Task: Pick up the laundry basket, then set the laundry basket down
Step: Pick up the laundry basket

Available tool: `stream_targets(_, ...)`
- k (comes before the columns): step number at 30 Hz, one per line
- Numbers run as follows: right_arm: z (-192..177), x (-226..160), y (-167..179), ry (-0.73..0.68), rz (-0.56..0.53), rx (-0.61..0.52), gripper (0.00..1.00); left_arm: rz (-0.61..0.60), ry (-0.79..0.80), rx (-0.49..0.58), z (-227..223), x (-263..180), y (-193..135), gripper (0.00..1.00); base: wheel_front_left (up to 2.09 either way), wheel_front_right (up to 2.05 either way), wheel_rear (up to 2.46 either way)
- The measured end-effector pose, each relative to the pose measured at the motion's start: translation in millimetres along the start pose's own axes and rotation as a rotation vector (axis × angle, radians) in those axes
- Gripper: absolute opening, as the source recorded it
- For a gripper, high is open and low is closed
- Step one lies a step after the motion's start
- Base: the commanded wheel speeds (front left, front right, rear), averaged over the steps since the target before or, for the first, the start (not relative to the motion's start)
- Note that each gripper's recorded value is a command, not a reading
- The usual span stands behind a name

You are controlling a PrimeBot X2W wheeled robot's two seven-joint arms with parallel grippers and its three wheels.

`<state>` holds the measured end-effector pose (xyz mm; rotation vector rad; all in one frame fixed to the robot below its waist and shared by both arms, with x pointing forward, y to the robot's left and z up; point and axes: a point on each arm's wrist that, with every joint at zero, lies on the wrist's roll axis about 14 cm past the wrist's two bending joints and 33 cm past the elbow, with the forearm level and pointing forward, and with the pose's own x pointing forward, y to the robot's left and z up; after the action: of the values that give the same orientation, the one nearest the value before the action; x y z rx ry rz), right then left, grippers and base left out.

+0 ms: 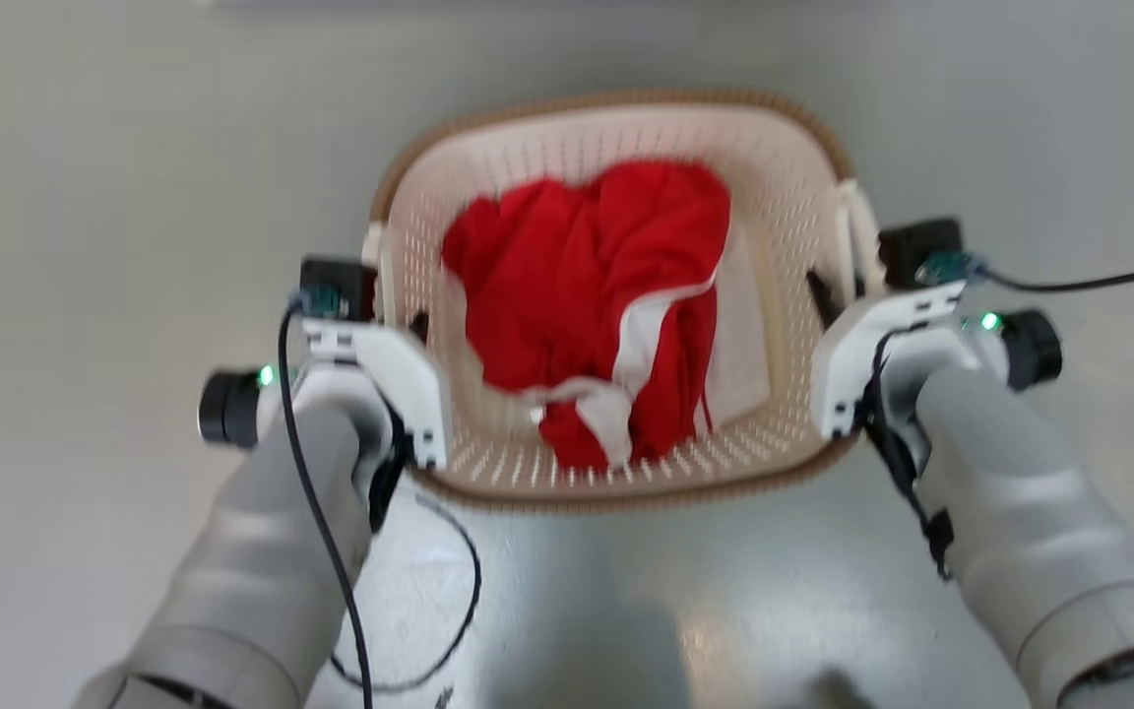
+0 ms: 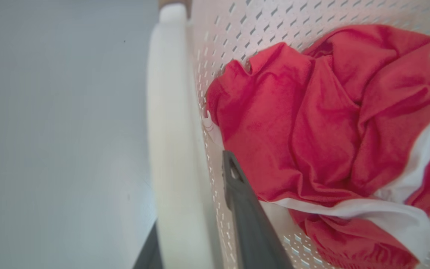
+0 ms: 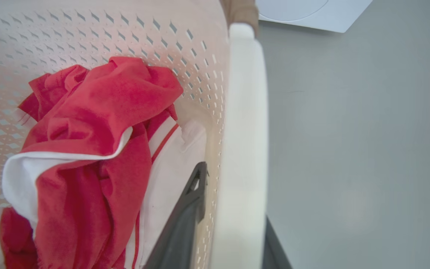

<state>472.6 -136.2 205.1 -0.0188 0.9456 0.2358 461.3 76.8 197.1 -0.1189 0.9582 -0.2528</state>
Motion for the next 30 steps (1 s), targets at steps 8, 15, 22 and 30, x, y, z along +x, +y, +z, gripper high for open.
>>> stream_targets(8,-2.4,-52.9,18.3,-0.001,0.027,-0.036,0.00,0.009,0.006,-0.026,-14.8,-48.7,-9.5,0.00,0.00,0.00,0.00)
stream_targets(15,-25.4,-100.7,34.6,0.017,0.044,-0.060,0.00,0.004,0.030,-0.002,-40.8,-92.5,-21.3,0.00,0.00,0.00,0.00)
stream_targets(22,-46.0,-134.9,46.0,0.022,0.048,-0.082,0.00,-0.004,0.040,0.014,-62.6,-126.5,-31.0,0.00,0.00,0.00,0.00)
stream_targets(30,-68.7,-155.6,57.4,0.051,0.056,-0.105,0.00,0.002,0.070,0.014,-86.3,-148.8,-34.3,0.00,0.00,0.00,0.00)
